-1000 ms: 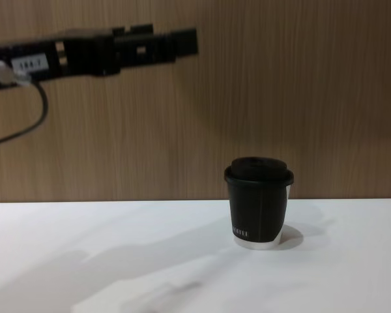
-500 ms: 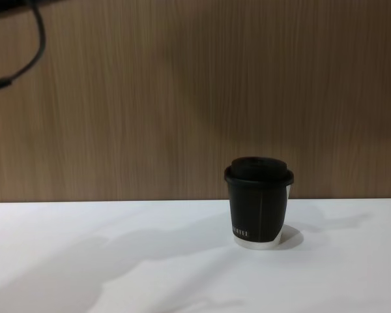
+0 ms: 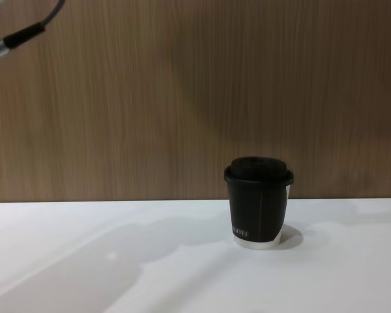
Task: Pick up the straw with one hand, pass it to the other hand, and insert it into the cup.
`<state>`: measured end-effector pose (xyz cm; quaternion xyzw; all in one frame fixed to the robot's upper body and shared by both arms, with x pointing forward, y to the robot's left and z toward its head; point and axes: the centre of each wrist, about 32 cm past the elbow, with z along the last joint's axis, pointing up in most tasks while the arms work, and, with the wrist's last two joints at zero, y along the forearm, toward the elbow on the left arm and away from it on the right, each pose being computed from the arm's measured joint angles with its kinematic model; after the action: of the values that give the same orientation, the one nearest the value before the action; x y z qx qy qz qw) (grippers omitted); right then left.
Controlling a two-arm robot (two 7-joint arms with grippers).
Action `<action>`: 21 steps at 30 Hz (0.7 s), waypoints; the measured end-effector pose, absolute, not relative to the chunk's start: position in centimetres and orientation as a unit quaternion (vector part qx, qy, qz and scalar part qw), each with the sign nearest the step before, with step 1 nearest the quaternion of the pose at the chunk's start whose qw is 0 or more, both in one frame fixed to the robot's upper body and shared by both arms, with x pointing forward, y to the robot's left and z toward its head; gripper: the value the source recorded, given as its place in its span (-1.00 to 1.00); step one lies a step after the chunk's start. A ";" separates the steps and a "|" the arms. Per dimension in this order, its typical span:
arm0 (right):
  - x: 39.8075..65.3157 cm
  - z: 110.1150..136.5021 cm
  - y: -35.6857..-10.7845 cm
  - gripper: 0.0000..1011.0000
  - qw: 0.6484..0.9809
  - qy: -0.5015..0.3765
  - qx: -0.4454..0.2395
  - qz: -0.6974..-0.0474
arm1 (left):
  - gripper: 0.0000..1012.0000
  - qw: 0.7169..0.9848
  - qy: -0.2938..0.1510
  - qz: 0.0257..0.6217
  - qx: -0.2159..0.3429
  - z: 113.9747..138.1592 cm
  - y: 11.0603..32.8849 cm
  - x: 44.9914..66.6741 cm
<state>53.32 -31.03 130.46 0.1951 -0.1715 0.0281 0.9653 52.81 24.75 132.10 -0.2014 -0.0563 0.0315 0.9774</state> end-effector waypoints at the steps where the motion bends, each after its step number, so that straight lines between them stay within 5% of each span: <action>1: 53.3 130.5 -31.0 -1.00 0.965 -0.171 0.195 0.028 | 0.98 0.977 -0.056 0.028 -0.202 132.2 24.7 52.9; 21: 53.3 130.5 -31.0 -1.00 0.965 -0.171 0.195 0.028 | 0.98 0.974 -0.059 -0.036 -0.216 133.4 22.8 53.9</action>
<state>53.32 -31.03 130.45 0.1950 -0.1715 0.0280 0.9653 53.89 22.84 133.39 -0.2161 -0.0586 -0.0360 0.9740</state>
